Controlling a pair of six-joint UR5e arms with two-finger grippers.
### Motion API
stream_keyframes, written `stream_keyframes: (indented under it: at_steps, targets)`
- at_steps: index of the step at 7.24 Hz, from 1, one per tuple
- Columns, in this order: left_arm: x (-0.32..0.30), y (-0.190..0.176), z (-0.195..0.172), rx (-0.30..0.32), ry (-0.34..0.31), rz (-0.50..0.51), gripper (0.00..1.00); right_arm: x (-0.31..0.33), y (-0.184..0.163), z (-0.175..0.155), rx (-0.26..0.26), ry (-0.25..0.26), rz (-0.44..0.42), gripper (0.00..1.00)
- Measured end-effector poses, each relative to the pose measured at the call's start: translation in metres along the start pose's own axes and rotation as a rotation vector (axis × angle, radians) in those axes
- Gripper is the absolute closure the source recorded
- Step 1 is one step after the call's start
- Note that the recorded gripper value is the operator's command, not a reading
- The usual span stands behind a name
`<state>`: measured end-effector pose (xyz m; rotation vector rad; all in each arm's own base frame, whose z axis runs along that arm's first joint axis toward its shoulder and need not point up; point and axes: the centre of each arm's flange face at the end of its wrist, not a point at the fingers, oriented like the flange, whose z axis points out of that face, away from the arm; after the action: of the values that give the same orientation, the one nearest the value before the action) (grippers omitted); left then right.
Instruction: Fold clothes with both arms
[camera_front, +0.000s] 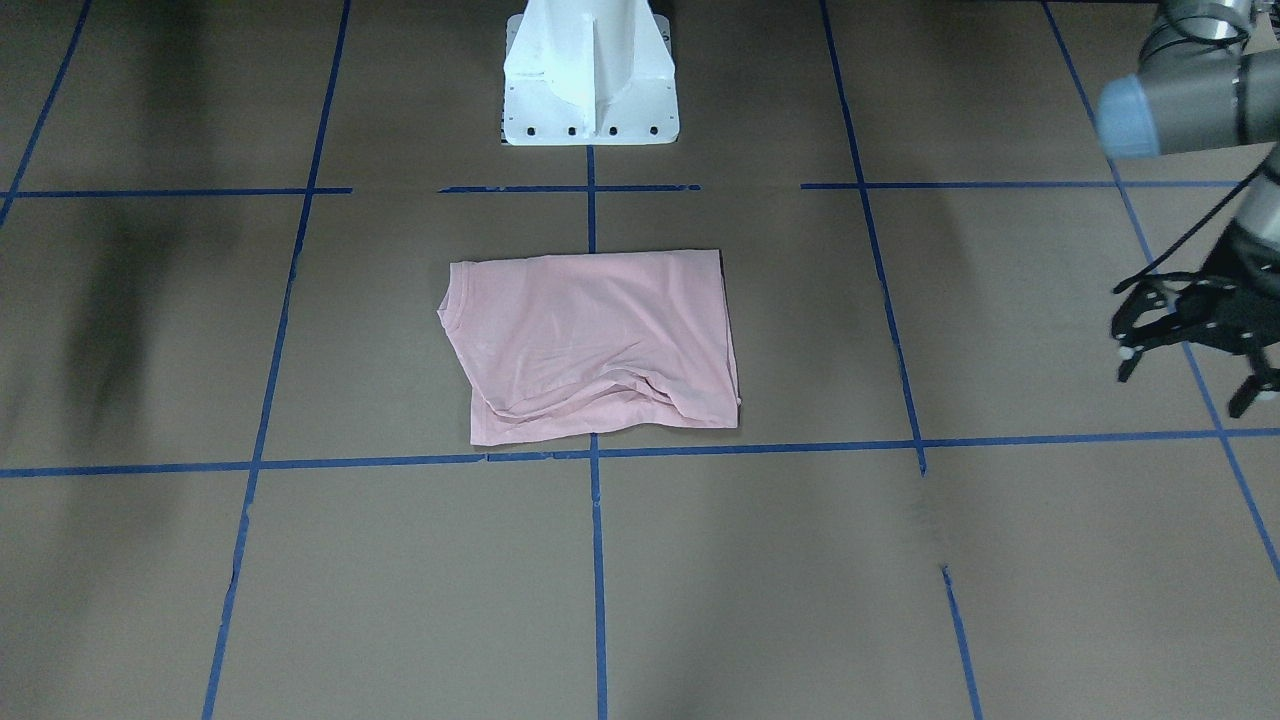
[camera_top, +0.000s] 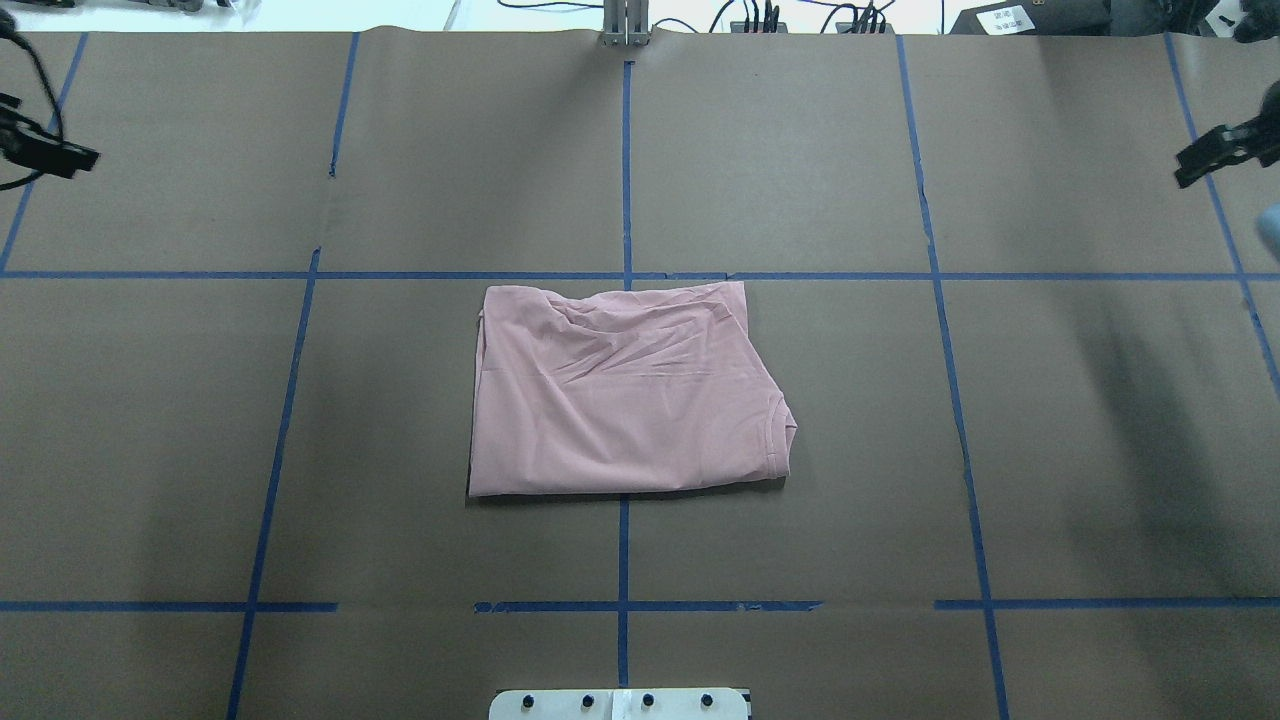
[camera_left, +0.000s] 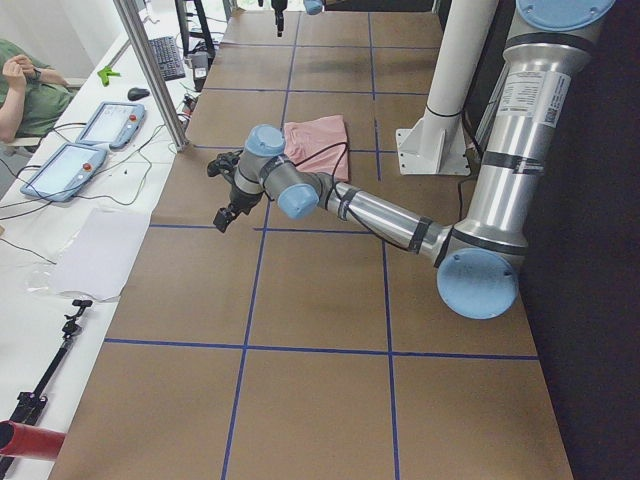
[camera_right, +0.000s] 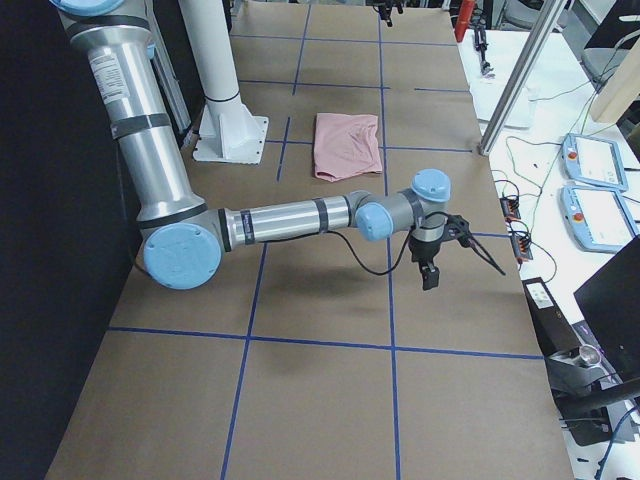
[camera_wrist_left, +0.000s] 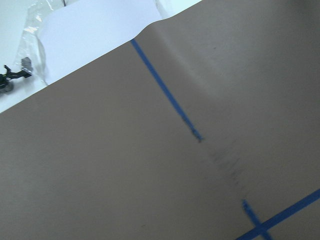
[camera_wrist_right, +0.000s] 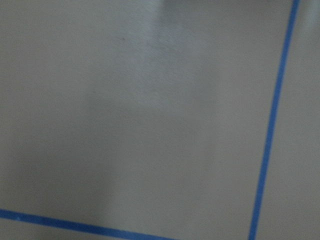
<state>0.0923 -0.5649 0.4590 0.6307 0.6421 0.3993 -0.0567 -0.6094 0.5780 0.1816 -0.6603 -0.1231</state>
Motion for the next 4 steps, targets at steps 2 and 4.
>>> stream_keyframes:
  at_steps: [2, 4]
  targets:
    - [-0.054, 0.077, -0.011, -0.065, 0.014, -0.055, 0.00, 0.078, 0.082, 0.013, -0.058, -0.057, 0.098, 0.00]
    - [-0.086, 0.143, -0.012, -0.143, 0.024, -0.165, 0.00, 0.105, 0.133, 0.031, -0.106, -0.068, 0.151, 0.00]
